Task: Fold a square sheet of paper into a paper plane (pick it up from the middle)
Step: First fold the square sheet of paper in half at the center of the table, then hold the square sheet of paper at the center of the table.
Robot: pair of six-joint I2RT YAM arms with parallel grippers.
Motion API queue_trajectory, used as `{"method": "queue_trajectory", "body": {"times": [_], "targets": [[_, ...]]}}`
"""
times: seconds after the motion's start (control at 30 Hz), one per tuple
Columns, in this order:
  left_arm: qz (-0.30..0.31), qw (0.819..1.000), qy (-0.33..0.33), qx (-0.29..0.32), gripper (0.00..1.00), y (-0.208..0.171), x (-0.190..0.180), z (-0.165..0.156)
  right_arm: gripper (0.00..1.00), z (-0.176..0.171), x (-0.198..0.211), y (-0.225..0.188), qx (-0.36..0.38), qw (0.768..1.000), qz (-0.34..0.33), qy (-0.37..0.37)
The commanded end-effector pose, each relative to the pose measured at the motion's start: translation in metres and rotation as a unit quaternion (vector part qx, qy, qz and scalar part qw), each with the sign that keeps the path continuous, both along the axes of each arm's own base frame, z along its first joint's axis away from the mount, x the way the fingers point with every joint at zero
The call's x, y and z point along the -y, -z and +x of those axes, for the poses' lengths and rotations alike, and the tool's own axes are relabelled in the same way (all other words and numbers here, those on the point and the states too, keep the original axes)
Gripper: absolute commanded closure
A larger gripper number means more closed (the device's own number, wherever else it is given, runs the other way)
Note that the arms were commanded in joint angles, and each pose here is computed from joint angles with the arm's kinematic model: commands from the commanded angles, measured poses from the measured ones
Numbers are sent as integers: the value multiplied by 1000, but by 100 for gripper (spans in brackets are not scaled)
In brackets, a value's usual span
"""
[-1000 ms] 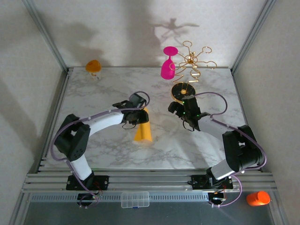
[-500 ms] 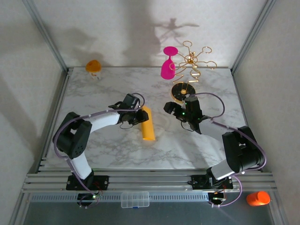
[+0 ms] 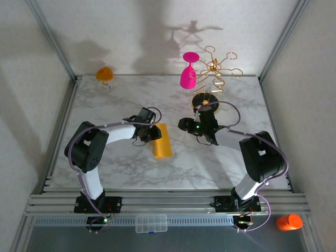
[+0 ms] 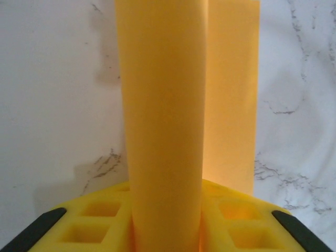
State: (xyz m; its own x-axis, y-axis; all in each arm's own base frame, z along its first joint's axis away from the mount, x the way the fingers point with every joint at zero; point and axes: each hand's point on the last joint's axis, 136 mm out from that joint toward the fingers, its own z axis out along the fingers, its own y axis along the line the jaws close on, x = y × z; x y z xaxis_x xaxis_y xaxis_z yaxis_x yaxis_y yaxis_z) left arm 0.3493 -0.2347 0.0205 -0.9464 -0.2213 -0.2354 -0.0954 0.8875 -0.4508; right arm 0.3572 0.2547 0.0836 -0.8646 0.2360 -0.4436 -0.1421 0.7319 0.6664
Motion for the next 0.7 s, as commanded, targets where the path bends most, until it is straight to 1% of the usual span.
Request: {"method": "queue_trajectory", "body": {"times": [0.0,0.07,0.37,0.53,0.67], "targets": [[32,999,7,-11,72,12,-11,-2,58,-9,-29,8,-10,998,-14,-53],[37,999,15,-10,73,14,-11,-1,68,-14,-44,17,-24,997,-20,-74],[42,997,64,-5,76,16,-5,-2,93,-22,-74,47,-66,991,-38,-109],[44,996,82,-4,77,19,-3,-2,95,-25,-85,60,-84,989,-43,-114],[48,995,86,-2,77,19,-3,0,95,-28,-84,73,-104,987,-59,-105]]}}
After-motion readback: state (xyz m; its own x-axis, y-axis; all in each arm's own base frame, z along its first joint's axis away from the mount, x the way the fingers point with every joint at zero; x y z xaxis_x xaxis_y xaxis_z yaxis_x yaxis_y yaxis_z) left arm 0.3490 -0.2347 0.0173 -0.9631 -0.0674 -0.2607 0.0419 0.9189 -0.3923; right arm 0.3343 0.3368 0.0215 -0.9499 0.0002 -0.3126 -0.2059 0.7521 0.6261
